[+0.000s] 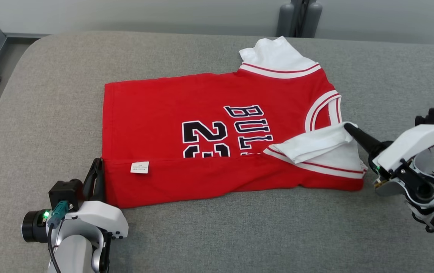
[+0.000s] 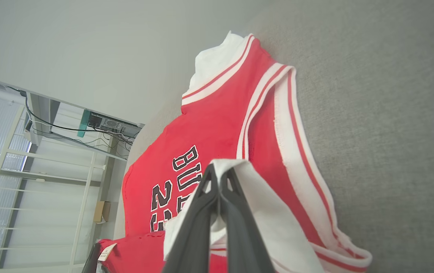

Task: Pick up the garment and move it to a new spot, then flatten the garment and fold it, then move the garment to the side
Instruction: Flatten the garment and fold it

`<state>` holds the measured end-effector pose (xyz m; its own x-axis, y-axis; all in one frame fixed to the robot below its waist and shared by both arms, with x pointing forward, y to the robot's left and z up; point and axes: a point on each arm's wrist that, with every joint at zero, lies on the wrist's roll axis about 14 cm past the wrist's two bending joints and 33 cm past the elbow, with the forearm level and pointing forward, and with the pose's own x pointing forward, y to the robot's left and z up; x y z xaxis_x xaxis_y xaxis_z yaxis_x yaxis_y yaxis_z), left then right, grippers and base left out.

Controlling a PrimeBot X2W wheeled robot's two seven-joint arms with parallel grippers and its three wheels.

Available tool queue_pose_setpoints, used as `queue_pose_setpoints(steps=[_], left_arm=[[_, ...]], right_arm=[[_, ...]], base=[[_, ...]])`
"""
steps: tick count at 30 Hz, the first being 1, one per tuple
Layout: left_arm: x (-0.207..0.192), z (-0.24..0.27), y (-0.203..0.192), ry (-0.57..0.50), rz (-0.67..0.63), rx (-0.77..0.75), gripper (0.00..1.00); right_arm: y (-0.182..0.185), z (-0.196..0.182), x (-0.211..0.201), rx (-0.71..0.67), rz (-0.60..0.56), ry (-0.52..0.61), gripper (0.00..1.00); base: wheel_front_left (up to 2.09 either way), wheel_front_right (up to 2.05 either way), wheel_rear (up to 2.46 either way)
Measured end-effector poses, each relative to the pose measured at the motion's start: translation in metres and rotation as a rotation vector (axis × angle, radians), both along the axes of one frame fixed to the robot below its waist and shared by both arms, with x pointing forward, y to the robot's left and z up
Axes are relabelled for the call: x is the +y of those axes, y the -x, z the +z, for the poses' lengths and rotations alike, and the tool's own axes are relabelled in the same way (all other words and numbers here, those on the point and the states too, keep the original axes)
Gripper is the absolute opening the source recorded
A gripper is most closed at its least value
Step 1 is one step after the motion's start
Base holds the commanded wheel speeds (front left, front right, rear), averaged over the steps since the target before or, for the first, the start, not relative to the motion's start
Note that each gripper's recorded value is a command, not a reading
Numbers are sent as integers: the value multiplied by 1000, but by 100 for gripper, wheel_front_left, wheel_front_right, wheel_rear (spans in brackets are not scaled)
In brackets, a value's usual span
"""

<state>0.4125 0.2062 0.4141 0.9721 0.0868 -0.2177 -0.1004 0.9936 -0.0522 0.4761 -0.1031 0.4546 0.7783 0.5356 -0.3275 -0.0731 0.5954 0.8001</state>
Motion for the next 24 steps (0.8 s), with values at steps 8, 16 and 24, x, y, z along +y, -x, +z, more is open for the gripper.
queue_pose_setpoints(steps=[8,16,24], left_arm=[[1,-4,-11,1,5,11,0],[2,-8,-25,-8,11,21,0],[3,-15,-34,-6,16,38,0]], right_arm=[[-21,-8,9,13,9,28,0],[-34,-18,12,29,4,44,0],[-45,-26,12,36,-8,59,0]], base=[[0,0,0],[0,0,0],[0,0,0]])
